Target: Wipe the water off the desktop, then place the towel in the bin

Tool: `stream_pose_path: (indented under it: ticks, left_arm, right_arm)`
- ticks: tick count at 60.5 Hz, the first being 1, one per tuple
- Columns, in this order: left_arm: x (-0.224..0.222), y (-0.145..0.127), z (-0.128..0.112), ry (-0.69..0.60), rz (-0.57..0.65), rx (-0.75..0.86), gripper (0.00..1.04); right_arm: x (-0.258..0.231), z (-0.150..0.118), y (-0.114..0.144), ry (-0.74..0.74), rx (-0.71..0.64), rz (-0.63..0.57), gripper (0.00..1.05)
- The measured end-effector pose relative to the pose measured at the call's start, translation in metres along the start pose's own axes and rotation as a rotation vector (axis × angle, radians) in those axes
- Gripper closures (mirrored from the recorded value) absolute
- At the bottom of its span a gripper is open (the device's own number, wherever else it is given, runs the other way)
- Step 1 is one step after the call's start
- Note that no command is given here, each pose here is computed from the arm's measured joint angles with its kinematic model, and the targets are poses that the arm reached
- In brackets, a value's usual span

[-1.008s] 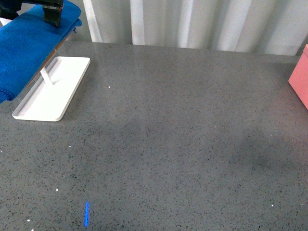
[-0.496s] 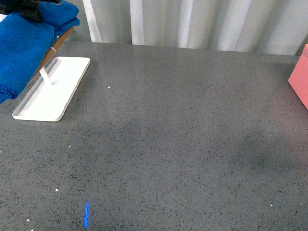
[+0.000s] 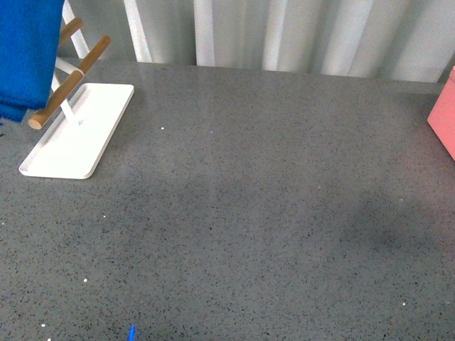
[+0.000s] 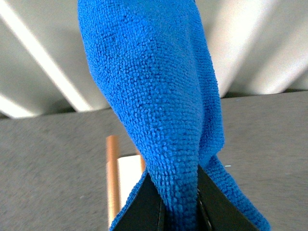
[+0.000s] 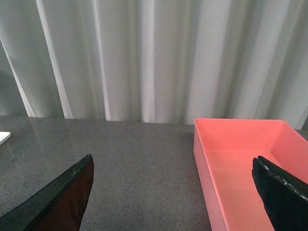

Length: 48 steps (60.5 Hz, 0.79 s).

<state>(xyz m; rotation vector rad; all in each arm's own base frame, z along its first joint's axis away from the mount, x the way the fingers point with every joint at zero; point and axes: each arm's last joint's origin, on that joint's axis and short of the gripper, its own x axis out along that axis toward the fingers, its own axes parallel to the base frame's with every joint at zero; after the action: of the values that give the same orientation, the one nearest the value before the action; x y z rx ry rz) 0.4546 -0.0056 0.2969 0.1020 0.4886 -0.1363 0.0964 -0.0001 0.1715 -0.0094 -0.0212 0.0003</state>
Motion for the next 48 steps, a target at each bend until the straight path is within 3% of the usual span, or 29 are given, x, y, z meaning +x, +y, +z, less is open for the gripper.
stream_pose_path:
  ticks: [11,19,27,31,37,48]
  left_arm:
    - [-0.064,-0.077,0.016,-0.14,-0.302,0.007,0.99]
    - [-0.089,-0.131,0.003,-0.164,-0.499,-0.045,0.99]
    - [-0.092,-0.176,-0.017,-0.158,-0.606,-0.112,0.99]
    - [-0.091,-0.192,-0.019,-0.168,-0.643,-0.132,0.99]
    - [-0.086,-0.208,-0.024,-0.151,-0.672,-0.151,0.99]
    - [-0.08,-0.212,-0.025,-0.135,-0.67,-0.179,0.99]
  right_arm:
    - [0.0,0.0,0.0,0.0,0.0,0.0,0.07]
    - [0.0,0.0,0.0,0.0,0.0,0.0,0.07]
    - [0.0,0.0,0.0,0.0,0.0,0.0,0.07]
    - [0.0,0.0,0.0,0.006,-0.008,0.011,0.07]
    - [0.003,-0.006,-0.001,0.219,-0.187,0.232,0.07]
    - [0.022,0.024,-0.009,0.106,-0.282,0.275,0.07]
